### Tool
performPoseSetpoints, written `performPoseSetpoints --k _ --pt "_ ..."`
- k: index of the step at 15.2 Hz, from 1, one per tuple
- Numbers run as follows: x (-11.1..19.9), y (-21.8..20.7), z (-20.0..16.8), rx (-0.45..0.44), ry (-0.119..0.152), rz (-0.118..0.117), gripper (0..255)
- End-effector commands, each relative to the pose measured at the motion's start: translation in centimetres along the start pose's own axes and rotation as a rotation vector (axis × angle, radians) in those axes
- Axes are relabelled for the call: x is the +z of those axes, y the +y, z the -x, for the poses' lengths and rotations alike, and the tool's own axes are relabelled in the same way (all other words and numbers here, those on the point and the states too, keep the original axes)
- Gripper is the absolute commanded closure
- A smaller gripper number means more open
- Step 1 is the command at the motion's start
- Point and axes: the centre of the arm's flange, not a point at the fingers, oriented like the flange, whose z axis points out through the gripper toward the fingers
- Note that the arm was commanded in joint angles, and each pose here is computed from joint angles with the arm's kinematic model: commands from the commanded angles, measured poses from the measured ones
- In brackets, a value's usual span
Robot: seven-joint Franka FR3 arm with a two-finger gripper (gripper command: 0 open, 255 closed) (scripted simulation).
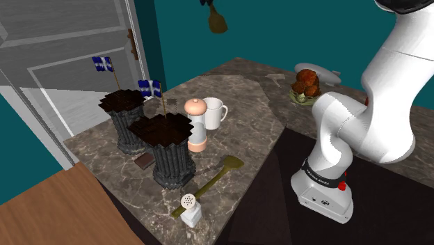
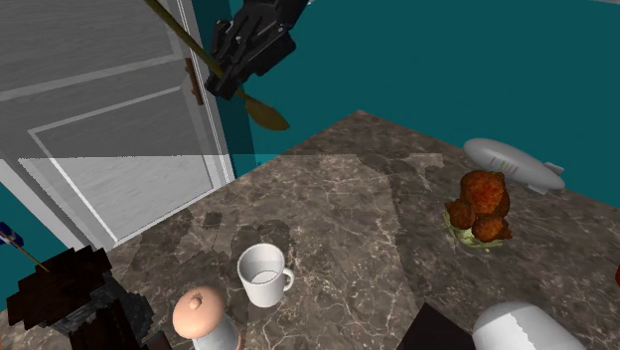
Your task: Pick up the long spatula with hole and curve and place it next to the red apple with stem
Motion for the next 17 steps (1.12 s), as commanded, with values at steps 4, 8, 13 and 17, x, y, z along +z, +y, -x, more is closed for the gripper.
performPoseSetpoints --k 4,8,13,17 --pt "-1.5 0.0 -2.2 0.000 0.000 0.000 255" --pt "-2.7 -2.3 -1.6 0.000 0.000 0.000 255" --pt "-4.1 -7.7 1.9 0.000 0.000 0.000 255" --pt "-5.2 -12.0 4.6 0.000 0.000 0.000 255"
